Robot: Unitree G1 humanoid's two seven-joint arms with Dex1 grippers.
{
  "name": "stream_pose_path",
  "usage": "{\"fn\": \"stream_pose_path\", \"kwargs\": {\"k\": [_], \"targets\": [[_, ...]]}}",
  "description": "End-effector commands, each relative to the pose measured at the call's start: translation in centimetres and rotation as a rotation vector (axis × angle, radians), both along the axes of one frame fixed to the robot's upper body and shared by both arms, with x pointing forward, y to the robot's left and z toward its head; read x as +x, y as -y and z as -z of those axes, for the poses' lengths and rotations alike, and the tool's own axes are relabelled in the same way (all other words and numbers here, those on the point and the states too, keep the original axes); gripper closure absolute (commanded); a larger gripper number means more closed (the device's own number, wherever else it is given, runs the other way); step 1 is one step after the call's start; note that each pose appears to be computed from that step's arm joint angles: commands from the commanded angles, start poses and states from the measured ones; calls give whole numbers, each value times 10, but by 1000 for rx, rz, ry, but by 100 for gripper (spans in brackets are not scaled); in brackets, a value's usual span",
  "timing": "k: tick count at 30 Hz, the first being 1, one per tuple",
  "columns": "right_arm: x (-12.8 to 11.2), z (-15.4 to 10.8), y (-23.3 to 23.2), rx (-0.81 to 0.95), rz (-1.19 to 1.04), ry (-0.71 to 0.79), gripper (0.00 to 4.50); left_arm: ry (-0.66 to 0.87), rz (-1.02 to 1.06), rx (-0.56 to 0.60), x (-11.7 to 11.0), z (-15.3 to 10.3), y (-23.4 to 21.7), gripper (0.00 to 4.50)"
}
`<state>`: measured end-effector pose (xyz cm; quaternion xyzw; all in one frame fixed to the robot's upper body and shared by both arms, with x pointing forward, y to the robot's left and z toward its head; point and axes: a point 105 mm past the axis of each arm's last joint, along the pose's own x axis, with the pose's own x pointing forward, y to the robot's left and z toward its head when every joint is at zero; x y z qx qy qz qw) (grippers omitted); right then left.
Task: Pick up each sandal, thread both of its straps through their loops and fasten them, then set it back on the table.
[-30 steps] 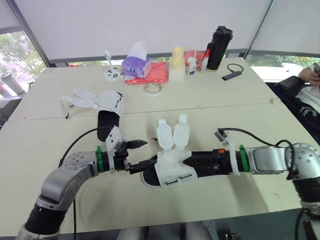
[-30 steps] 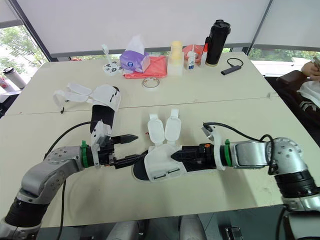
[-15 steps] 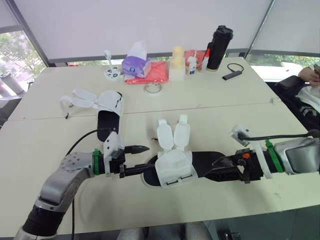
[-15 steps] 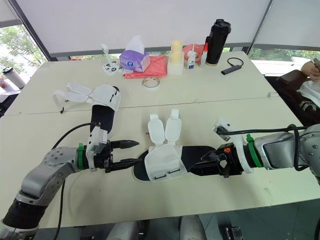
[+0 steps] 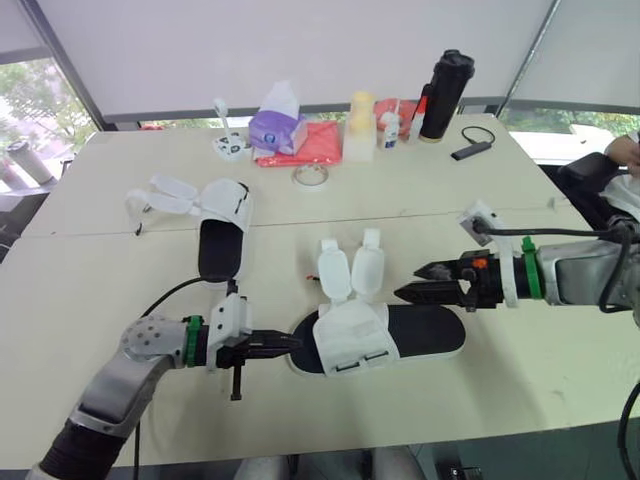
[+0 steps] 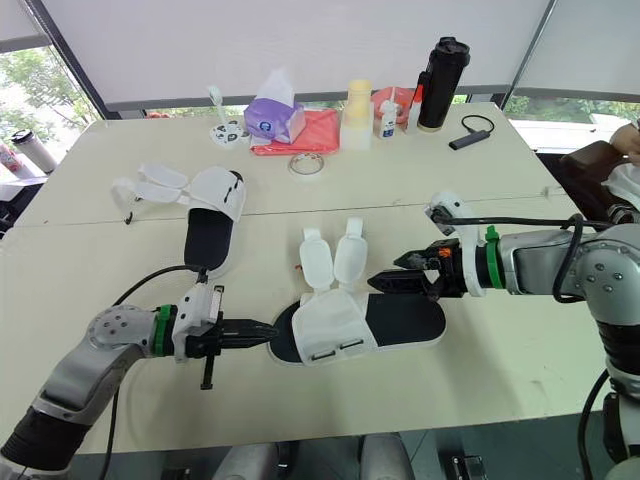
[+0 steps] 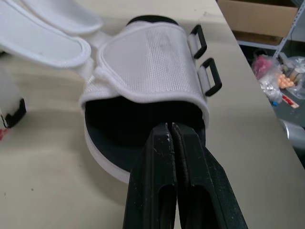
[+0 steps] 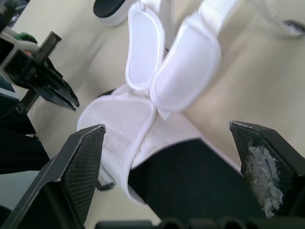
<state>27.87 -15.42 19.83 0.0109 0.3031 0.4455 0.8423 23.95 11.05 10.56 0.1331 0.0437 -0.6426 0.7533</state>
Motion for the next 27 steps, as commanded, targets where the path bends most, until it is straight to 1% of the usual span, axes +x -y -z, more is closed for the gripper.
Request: {"fn": "stream_pose_path", "kwargs": {"k": [1, 4, 9, 13, 17, 21, 23, 27], "targets": [[4, -10, -2, 9, 0, 44, 0, 11, -4, -27, 2, 1, 6, 439], [5, -8, -3, 7, 1, 48, 0, 6, -3, -38, 4, 7, 13, 439], [6, -7, -3, 5, 2, 50, 0, 3, -21, -72, 9, 9, 20, 439], [8, -6, -3, -3, 8, 54, 0, -31, 10, -77, 10, 21, 34, 439], [9, -7, -2, -5, 14, 59, 0, -29, 22, -87, 13, 22, 41, 439], [10, -7, -1, -6, 25, 67, 0, -27, 48, -76, 12, 26, 47, 439], [12, -7, -1, -11, 33, 88, 0, -19, 52, -47, 11, 31, 47, 439], [23, -10, 0, 18, 73, 152, 0, -16, 31, -10, 13, 38, 43, 439]]}}
